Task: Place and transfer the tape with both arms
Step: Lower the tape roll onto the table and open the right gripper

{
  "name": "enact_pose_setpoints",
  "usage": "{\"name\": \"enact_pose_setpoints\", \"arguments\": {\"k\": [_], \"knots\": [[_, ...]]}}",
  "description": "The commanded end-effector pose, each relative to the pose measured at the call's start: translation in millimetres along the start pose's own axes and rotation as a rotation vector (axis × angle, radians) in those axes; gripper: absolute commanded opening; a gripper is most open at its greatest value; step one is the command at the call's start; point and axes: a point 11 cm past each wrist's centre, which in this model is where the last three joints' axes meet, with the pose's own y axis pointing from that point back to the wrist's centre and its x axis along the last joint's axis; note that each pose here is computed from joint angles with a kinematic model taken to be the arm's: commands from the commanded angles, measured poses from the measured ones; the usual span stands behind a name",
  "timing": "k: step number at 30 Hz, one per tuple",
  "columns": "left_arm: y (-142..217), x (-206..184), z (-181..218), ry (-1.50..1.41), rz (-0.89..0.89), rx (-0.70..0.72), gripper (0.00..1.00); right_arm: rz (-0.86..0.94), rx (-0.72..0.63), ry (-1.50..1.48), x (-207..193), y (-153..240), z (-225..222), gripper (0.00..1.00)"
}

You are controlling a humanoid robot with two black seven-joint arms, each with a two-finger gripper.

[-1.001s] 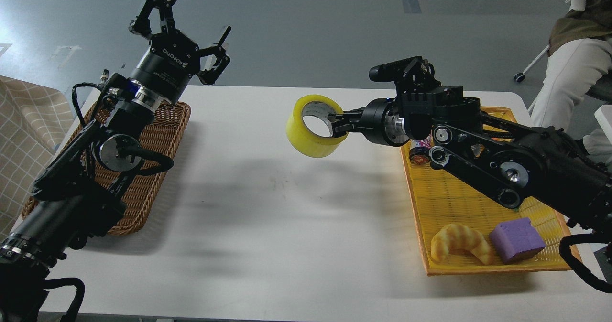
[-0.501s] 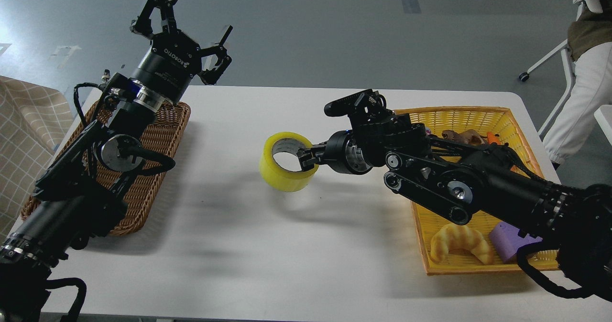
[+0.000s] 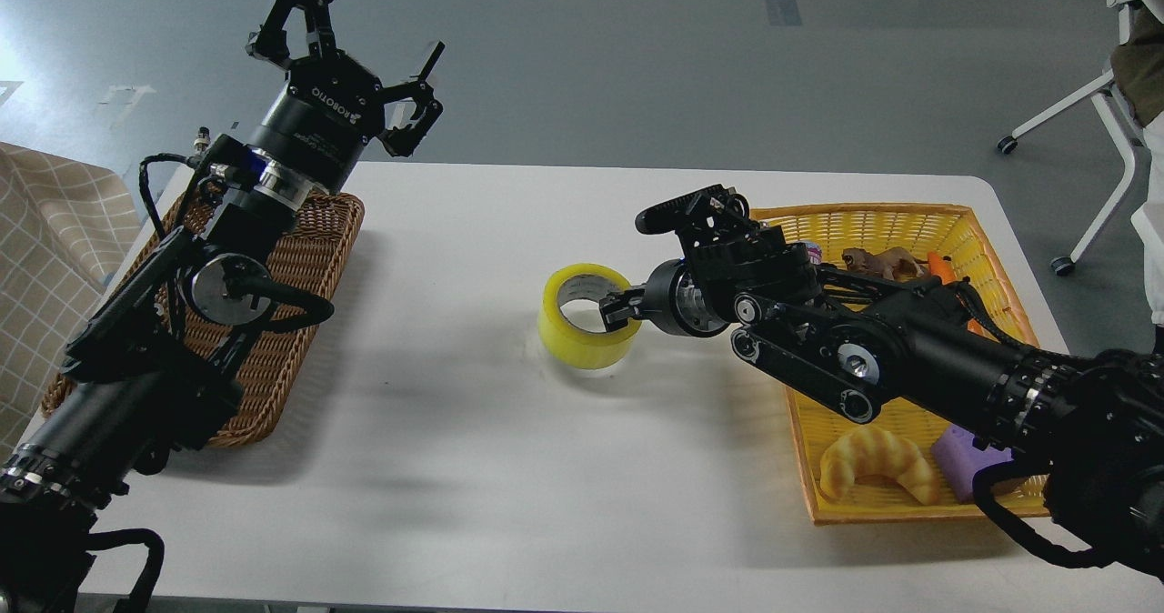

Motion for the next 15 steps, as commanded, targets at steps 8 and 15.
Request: {"name": "enact_pose_setpoints", "arguments": {"k": [8,15], "knots": [[-0.6,-2.3,-1.6,0.005,-0.006,-0.001,0.98,-0.008,-0.011,-0.017,-3.2,-1.7,5.8,0.0],[-1.2,-3.0,-1.7,0.006,-0.007,-0.002,0.98,-0.012,-0.009,-0.023,-5.7,-2.6,5.8,0.0]]}}
